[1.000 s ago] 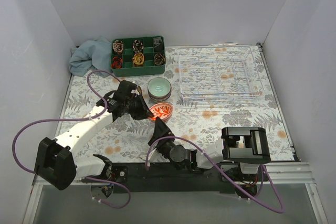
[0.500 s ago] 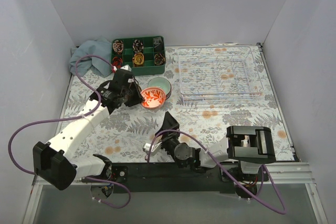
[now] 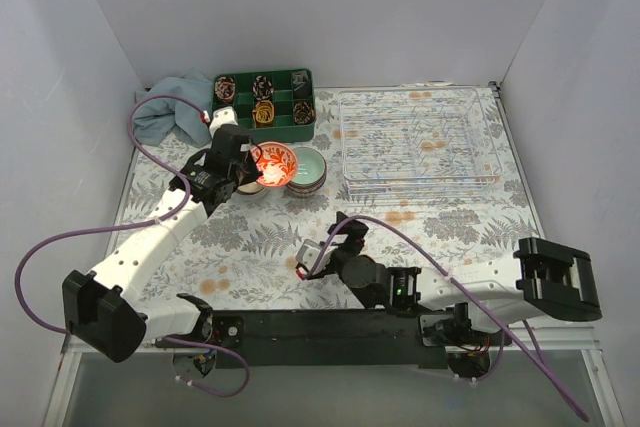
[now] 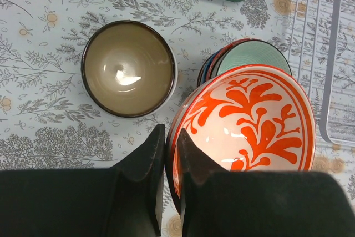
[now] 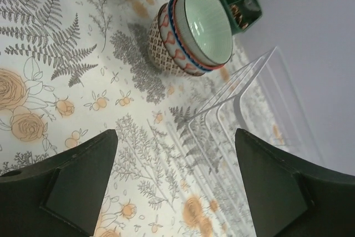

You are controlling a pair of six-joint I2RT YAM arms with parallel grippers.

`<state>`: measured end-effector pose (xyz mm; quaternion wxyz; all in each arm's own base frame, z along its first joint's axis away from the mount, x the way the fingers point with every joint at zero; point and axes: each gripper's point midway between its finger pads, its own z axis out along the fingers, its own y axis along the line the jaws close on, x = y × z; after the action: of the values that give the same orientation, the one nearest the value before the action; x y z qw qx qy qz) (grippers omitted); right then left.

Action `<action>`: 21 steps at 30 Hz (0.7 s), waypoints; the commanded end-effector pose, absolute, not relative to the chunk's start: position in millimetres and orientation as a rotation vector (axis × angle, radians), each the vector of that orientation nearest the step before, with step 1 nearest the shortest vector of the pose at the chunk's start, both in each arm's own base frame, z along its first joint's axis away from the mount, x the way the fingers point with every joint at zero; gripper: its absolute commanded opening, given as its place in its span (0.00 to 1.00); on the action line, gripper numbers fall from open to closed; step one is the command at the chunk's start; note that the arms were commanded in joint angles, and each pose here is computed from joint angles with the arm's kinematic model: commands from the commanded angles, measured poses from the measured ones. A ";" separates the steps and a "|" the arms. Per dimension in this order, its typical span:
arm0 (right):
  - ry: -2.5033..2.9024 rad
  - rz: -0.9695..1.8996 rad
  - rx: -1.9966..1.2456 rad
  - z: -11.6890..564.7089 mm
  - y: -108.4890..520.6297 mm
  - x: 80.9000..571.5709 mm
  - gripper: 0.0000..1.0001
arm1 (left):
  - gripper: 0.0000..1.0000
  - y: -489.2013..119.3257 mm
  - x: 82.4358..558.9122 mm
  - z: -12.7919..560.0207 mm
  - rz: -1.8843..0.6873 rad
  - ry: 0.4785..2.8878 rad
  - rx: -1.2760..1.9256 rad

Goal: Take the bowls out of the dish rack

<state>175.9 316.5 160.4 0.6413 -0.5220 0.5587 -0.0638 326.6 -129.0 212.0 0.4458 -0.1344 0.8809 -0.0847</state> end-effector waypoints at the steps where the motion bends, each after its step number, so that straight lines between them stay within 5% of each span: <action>1: 1.469 0.083 -1.101 158.5 312.7 178.7 0.94 | 0.00 -128.2 344.4 226.2 -0.221 2.076 -0.335; 21: 1.759 0.335 -0.758 176.5 266.4 232.3 0.92 | 0.00 -204.9 410.7 215.1 -0.427 2.116 -0.136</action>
<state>230.6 260.0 153.9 0.5525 -0.3537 0.7480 0.1005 386.3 -189.5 161.3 0.4073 -0.0639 0.9019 -0.1287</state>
